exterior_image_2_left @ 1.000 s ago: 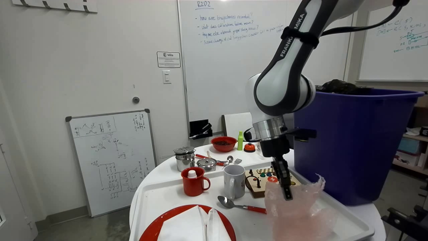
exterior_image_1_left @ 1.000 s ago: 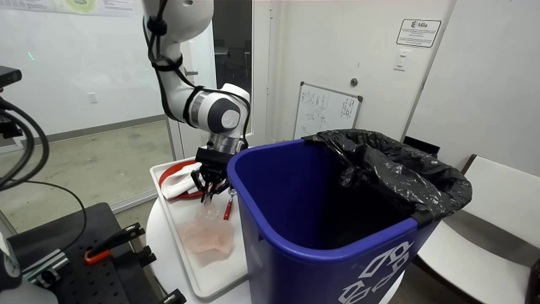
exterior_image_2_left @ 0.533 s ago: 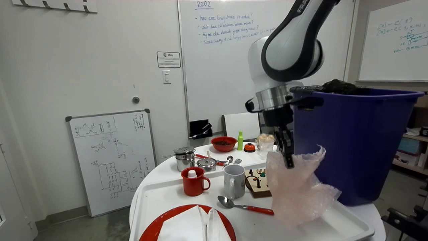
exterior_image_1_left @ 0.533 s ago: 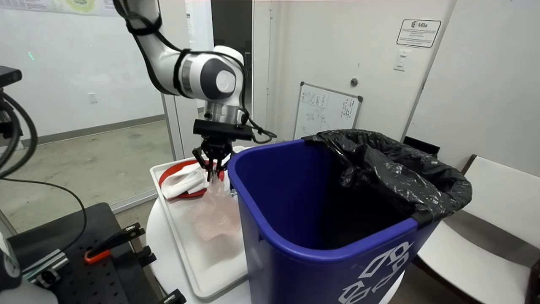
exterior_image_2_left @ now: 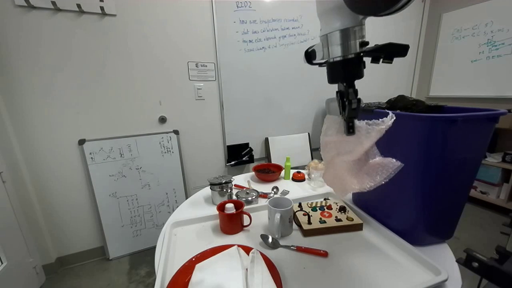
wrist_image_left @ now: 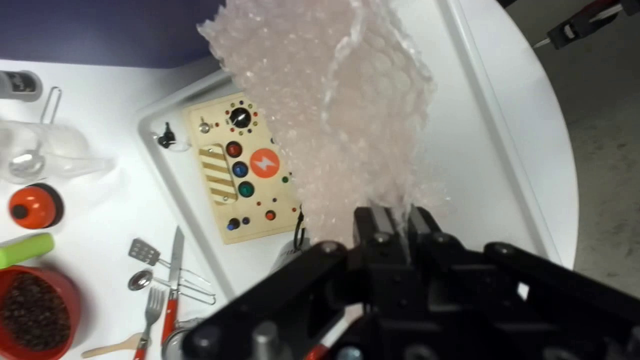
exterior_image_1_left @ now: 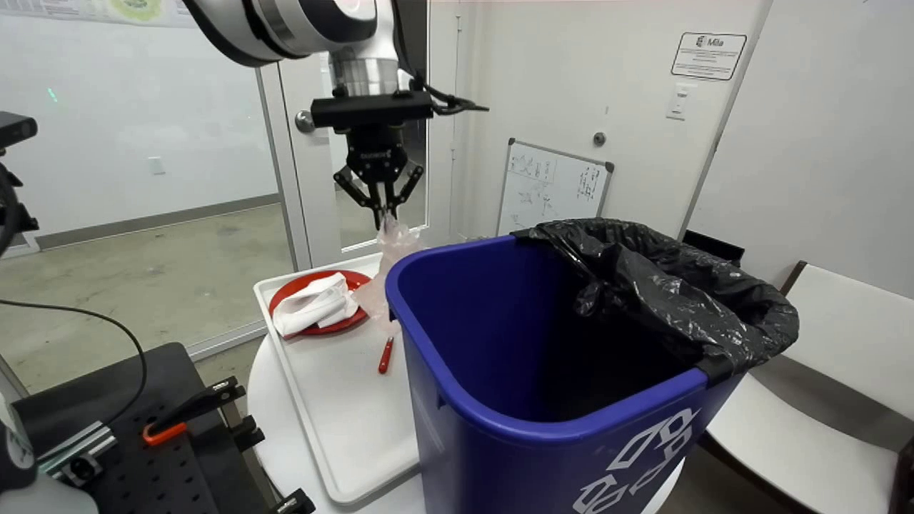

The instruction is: Pick up the paper garbage and put it in the bin

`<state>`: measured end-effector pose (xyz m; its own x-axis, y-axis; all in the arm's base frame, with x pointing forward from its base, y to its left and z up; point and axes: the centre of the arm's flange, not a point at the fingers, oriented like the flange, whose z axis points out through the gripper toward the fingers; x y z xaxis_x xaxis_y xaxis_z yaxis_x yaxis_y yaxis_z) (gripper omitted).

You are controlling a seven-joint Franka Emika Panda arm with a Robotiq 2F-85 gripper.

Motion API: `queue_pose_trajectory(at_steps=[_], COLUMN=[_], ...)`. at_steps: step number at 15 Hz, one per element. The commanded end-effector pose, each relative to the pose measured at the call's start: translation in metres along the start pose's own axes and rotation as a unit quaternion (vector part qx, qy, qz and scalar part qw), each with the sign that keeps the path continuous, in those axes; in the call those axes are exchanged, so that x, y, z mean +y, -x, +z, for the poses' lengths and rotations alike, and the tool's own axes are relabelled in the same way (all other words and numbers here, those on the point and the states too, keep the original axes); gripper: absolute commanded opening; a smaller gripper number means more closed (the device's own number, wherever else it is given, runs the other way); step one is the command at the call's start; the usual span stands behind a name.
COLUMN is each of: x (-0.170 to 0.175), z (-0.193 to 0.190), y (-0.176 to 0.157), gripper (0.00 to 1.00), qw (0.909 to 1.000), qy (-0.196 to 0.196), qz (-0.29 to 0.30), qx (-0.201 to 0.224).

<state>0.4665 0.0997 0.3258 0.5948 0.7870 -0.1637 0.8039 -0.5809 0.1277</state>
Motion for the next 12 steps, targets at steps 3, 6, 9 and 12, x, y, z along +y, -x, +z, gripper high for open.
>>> queue_pose_trajectory(at_steps=[3, 6, 9, 12], x=[0.017, 0.025, 0.028, 0.029], z=[-0.068, -0.100, -0.130, -0.154], y=[0.042, 0.063, 0.083, 0.101], gripper=[0.08, 0.08, 0.08, 0.08], qw=[0.9940, 0.9876, 0.9809, 0.9732], qy=[0.073, 0.093, 0.109, 0.126], qz=[0.073, 0.107, 0.123, 0.134], qx=[0.036, 0.067, 0.105, 0.138])
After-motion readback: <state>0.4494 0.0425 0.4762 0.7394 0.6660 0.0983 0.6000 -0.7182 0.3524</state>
